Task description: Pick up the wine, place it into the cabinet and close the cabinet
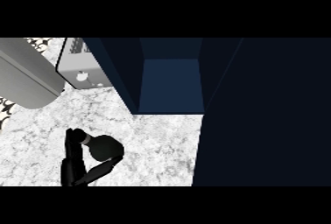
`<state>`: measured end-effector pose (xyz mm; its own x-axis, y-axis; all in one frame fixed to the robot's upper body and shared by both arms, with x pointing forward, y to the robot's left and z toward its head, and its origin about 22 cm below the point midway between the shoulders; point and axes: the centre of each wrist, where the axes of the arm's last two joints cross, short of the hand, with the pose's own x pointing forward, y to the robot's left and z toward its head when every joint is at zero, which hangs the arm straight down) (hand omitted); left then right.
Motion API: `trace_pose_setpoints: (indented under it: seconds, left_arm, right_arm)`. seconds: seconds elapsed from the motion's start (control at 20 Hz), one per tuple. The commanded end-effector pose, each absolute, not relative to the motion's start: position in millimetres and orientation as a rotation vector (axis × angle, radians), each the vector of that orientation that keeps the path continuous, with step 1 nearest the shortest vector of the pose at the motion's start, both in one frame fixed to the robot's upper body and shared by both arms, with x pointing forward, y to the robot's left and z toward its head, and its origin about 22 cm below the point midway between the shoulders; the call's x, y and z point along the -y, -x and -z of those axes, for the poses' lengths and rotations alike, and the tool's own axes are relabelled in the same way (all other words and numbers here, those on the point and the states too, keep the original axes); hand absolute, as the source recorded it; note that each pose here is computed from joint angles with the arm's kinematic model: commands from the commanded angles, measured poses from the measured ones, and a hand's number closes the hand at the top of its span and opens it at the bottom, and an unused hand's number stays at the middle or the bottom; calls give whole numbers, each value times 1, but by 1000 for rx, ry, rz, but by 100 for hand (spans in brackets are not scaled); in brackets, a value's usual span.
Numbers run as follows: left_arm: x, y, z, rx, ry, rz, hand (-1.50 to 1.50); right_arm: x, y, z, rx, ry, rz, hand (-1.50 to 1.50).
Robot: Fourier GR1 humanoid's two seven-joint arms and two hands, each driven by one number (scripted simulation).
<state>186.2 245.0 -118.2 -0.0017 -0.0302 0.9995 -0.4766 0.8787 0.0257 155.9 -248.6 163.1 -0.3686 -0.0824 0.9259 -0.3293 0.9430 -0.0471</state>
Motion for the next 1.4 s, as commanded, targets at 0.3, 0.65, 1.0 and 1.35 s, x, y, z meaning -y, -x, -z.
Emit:
trace_pose_setpoints:
  seconds: [0.3, 0.65, 1.0, 1.35]
  left_arm:
    - [-236, -198, 153, 1543, -304, -435, -150]
    - [-228, -202, 165, 1547, -189, -383, 150]
    - [-229, -208, 167, 1594, -251, -381, 150]
    - [-331, -192, 156, 1668, -17, -285, 150]
  right_arm:
    - [244, -134, -175, 1957, -347, -271, -150]
    - [237, -147, -191, 1970, -357, -260, -150]
    - [247, -127, -189, 1962, -343, -262, -150]
    - [248, -125, -176, 1965, -334, -260, -150]
